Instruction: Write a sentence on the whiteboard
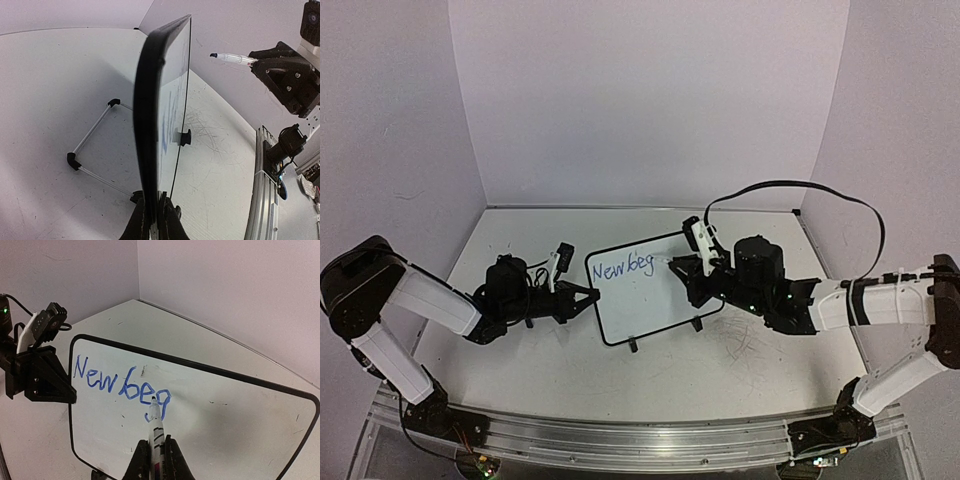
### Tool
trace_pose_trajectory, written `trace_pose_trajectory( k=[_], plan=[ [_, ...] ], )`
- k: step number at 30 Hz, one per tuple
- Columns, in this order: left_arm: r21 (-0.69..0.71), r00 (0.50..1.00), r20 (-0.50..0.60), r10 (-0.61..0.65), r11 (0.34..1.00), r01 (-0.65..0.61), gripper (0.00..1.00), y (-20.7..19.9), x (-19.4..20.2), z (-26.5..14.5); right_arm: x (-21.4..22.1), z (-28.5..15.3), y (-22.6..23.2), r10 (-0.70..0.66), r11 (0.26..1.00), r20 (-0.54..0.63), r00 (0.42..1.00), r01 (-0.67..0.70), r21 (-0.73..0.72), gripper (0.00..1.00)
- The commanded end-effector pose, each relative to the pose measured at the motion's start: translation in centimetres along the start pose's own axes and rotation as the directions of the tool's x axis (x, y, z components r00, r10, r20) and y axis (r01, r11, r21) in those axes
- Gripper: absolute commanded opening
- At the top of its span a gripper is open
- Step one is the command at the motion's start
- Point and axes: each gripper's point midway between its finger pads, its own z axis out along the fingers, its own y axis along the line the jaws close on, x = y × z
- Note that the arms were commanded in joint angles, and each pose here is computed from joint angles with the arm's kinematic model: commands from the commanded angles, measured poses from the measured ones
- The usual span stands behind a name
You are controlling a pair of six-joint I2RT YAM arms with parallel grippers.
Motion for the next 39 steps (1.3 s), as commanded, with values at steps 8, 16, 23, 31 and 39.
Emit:
trace_pose_trajectory(
  k=[8,16,23,31,39],
  plan=[
    [-0.091,0.996,-0.09,-0.023,0.996,0.014,0.0,2.0,3.0,-0.6,-1.7,0.4,-1.1,-0.003,0.997,0.047,0.999,-0.001,0.076,0.0],
    [-0.085,0.995,-0.095,-0.025,0.996,0.017,0.0,1.9,3.1,-0.5,-1.9,1.1,-0.9,0.001,0.997,0.046,0.999,-0.004,0.071,0.0],
    [-0.083,0.995,-0.095,-0.024,0.996,0.016,0.0,1.9,3.0,-0.5,-2.6,1.3,-1.5,0.011,0.994,0.07,0.997,-0.019,0.109,0.0],
    [-0.081,0.995,-0.095,-0.022,0.997,0.015,0.0,1.8,3.0,-0.5,-2.8,2.0,-1.3,0.014,0.994,0.071,0.997,-0.022,0.104,0.0],
    [-0.082,0.995,-0.094,-0.022,0.996,0.014,0.0,1.8,3.0,-0.5,-1.4,2.0,-2.0,0.037,0.989,0.034,0.999,-0.041,0.145,0.0]
  ],
)
